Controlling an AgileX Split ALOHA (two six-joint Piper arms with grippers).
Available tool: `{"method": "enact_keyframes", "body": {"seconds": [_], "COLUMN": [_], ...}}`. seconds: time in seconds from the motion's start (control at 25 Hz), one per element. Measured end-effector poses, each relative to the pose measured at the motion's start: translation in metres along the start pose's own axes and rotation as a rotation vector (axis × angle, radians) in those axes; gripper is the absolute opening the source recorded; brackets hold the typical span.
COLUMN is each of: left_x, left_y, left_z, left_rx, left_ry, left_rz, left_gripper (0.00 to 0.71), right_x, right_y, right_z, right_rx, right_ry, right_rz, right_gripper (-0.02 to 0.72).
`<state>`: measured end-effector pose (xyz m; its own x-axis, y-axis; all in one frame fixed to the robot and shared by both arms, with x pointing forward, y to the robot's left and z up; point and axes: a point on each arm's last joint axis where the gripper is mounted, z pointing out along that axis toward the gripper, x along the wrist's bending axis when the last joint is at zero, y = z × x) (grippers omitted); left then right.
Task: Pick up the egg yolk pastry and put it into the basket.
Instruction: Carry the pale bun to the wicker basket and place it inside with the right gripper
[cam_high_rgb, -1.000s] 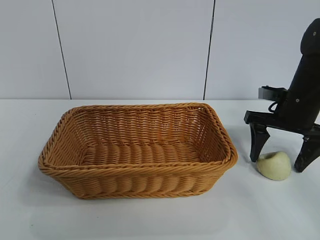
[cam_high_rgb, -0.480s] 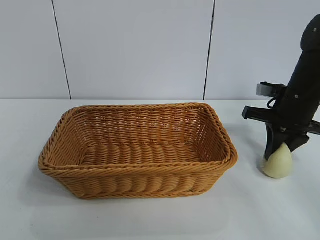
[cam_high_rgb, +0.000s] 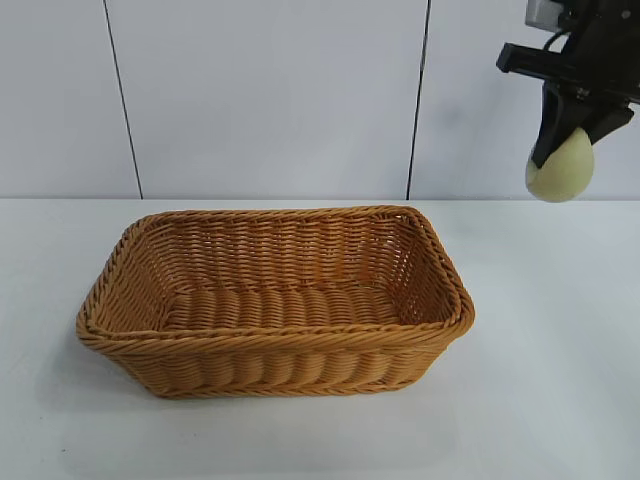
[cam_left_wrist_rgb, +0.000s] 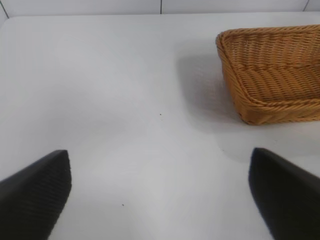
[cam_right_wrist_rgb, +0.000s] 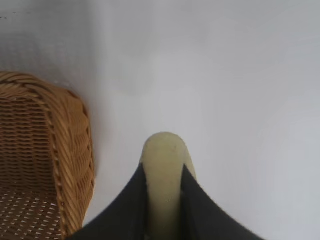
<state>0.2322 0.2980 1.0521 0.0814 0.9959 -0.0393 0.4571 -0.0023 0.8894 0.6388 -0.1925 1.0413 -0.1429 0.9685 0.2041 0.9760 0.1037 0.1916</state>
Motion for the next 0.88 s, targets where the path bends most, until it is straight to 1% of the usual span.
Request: {"method": "enact_keyframes", "body": {"seconds": [0.24,0.44,0.48,0.64,0.72,0.88], "left_x": [0.000,0.000,0.000,0.000,0.000,0.000], "left_y": [0.000,0.000,0.000,0.000,0.000,0.000], "left_z": [0.000,0.000,0.000,0.000,0.000,0.000], "left_rx": [0.000,0.000,0.000,0.000,0.000,0.000], "left_ry": [0.000,0.000,0.000,0.000,0.000,0.000], "left_rz": [0.000,0.000,0.000,0.000,0.000,0.000], "left_gripper": [0.692,0.692,0.692,0.692,0.692,0.692], "right_x": [0.077,0.134,0.134,0.156,0.161,0.160], "right_y": [-0.017,-0.033,-0.033,-0.039,-0.039,-0.033], "right_z": [0.012,0.019,0.019,0.025,0.034,0.062], "right_rx": [0.006,-0.045,-0.045,-0.088,-0.098,-0.092], "right_ry": [0.042,0.087,0.087,0.095,0.088,0.069], "right_rz": [-0.140,-0.223,-0.223,-0.251,-0.258,-0.236], "right_gripper": [0.096,0.095,0.095,0.095,0.095,0.094]}}
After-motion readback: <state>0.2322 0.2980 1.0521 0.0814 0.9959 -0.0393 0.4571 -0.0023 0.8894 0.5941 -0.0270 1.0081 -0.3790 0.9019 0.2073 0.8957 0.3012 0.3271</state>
